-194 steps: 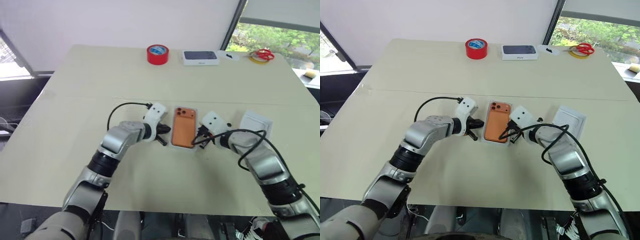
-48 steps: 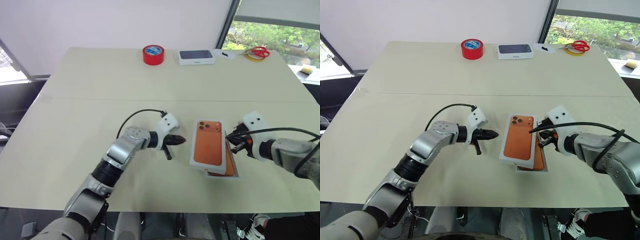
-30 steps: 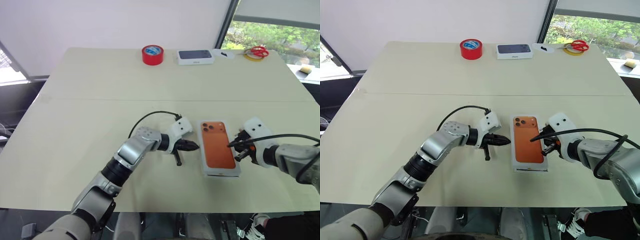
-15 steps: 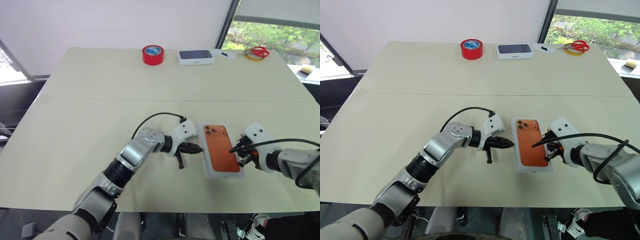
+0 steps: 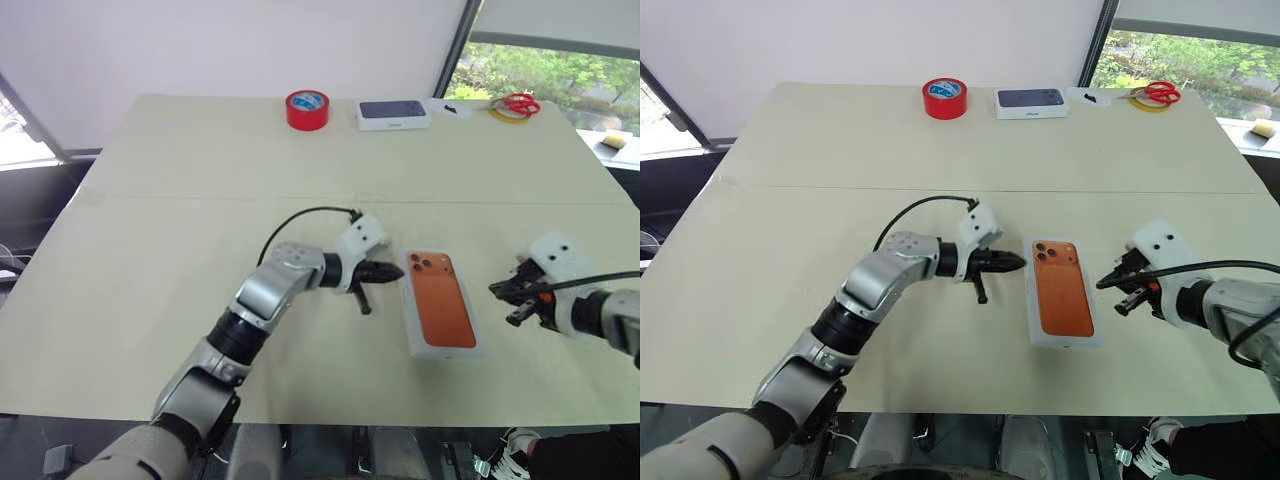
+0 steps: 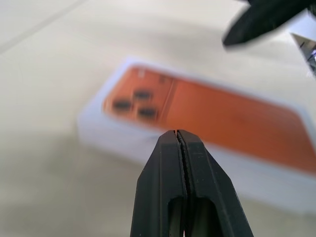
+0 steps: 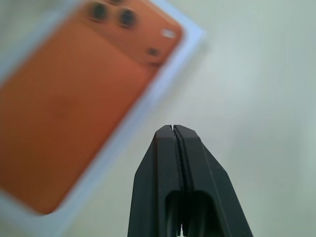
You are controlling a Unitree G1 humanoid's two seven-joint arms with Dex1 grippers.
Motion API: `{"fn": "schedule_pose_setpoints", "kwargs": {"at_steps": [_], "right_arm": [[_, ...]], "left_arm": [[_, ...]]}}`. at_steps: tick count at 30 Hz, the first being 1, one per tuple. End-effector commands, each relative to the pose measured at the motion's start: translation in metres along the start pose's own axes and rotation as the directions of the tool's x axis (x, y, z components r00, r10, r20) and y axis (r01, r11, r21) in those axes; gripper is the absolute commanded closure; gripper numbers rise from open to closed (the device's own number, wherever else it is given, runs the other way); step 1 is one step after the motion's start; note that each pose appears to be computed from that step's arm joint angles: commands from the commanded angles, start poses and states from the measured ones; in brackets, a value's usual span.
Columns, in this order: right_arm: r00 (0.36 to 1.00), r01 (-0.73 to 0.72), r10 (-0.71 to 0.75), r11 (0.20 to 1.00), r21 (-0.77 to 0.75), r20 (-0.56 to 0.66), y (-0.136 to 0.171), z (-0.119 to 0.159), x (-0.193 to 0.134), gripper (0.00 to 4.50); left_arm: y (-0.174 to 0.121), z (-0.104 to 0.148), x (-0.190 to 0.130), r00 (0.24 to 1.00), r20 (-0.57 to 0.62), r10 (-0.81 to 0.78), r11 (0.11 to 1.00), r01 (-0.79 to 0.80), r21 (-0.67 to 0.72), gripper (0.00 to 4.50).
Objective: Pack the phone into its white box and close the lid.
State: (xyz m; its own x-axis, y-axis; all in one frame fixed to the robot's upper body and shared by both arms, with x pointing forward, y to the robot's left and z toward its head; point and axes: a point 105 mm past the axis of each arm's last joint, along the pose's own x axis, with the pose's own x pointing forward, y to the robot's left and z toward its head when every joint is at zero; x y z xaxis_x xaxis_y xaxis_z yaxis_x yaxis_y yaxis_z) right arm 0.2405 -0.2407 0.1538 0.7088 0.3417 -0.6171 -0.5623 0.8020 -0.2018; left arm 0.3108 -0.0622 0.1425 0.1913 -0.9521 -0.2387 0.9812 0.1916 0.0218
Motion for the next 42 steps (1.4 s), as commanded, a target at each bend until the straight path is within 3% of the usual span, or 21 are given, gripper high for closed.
{"fn": "schedule_pose_setpoints", "kwargs": {"at_steps": [1,5,12,17,20,24,29,35,42], "right_arm": [[0.996,-0.089,0.09,0.994,-0.061,0.017,0.024,0.0,-0.001,4.47],[0.992,-0.128,0.126,0.99,-0.054,-0.029,0.039,-0.016,0.006,4.47],[0.999,-0.019,0.017,0.997,-0.069,-0.031,0.022,-0.02,0.007,4.47],[0.952,0.222,-0.201,0.972,-0.071,0.229,-0.017,0.016,-0.004,4.47],[0.918,0.3,-0.277,0.953,-0.039,0.285,-0.036,0.019,-0.011,4.47],[0.903,0.27,-0.272,0.961,0.053,0.333,-0.05,0.011,-0.021,4.47],[0.905,0.209,-0.228,0.974,0.092,0.359,-0.046,0.01,-0.016,4.47],[0.913,0.147,-0.176,0.984,0.106,0.367,-0.038,0.01,-0.002,4.47],[0.911,0.09,-0.138,0.986,0.139,0.389,-0.031,0.011,0.003,4.47]], "left_arm": [[-0.005,-0.001,0.013,0.999,-0.042,-0.014,0.998,0.016,0.057,4.47],[-0.006,-0.021,0.021,0.988,-0.152,-0.012,0.993,0.029,0.112,4.47],[0.013,-0.01,0.003,0.995,-0.08,0.052,0.994,-0.044,0.101,4.47],[0.052,0.013,-0.054,0.973,0.074,0.219,0.971,-0.225,0.084,4.47],[0.08,0.01,-0.105,0.93,0.1,0.354,0.931,-0.361,0.054,4.47],[0.111,-0.004,-0.185,0.819,0.106,0.563,0.826,-0.56,-0.063,4.47],[0.112,-0.027,-0.234,0.758,0.043,0.651,0.759,-0.649,-0.06,4.47],[0.107,-0.04,-0.256,0.72,0.01,0.694,0.719,-0.691,-0.08,4.47],[0.092,-0.044,-0.265,0.734,-0.012,0.679,0.728,-0.675,-0.12,4.47]]}}
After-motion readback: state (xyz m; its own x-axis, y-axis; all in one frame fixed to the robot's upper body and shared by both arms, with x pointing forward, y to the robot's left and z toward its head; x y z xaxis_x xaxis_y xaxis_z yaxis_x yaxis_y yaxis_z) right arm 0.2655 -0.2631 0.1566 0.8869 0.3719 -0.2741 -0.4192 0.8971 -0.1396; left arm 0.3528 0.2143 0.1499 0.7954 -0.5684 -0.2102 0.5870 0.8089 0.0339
